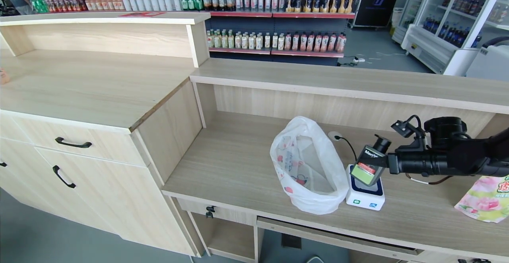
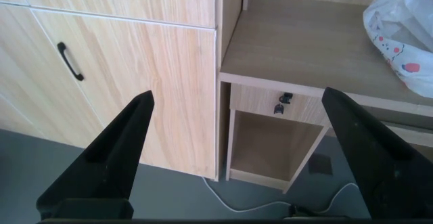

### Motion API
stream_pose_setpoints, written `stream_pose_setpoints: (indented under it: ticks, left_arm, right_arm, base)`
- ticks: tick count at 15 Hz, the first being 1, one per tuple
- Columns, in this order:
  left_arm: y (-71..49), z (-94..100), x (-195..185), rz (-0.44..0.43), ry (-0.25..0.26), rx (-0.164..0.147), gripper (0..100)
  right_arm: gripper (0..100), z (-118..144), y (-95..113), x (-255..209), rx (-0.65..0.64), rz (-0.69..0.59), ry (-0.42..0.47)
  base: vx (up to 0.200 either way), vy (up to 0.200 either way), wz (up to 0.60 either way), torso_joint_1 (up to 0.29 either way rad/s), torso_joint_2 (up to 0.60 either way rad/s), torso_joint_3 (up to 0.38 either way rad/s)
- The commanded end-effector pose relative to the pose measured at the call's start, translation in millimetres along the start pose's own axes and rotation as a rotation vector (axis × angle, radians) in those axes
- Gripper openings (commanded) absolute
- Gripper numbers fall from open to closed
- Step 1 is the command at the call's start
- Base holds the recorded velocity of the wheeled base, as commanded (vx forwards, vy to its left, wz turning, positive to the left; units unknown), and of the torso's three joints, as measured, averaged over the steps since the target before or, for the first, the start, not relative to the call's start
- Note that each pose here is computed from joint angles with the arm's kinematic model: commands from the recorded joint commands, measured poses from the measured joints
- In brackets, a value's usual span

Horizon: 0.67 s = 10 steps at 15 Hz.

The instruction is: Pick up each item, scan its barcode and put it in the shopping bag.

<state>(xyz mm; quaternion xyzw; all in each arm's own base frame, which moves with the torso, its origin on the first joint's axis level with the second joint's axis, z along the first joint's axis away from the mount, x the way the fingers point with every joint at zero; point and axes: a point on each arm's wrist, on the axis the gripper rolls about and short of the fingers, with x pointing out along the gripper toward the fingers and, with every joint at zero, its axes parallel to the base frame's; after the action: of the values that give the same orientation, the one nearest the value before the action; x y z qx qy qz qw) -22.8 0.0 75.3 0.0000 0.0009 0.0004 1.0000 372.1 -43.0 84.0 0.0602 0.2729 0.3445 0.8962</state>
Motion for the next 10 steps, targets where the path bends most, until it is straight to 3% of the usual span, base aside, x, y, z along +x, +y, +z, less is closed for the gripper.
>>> stream_pose_setpoints:
  ticks: [1,10]
  left_arm:
    - [0.0,0.1,0.1,0.001,0.001,0.000,100]
    - [0.0,0.1,0.1,0.001,0.001,0.000,100]
  right_arm:
    - [0,-3.4,-2.6,6.1,0.005,0.005,0.011]
    - [0,-6.0,-8.4,16.1,0.013,-0.014,0.028]
  base:
    - [0.000,0.000,0.00,0.000,0.00,0.000]
    - [0.000,0.000,0.00,0.000,0.00,0.000]
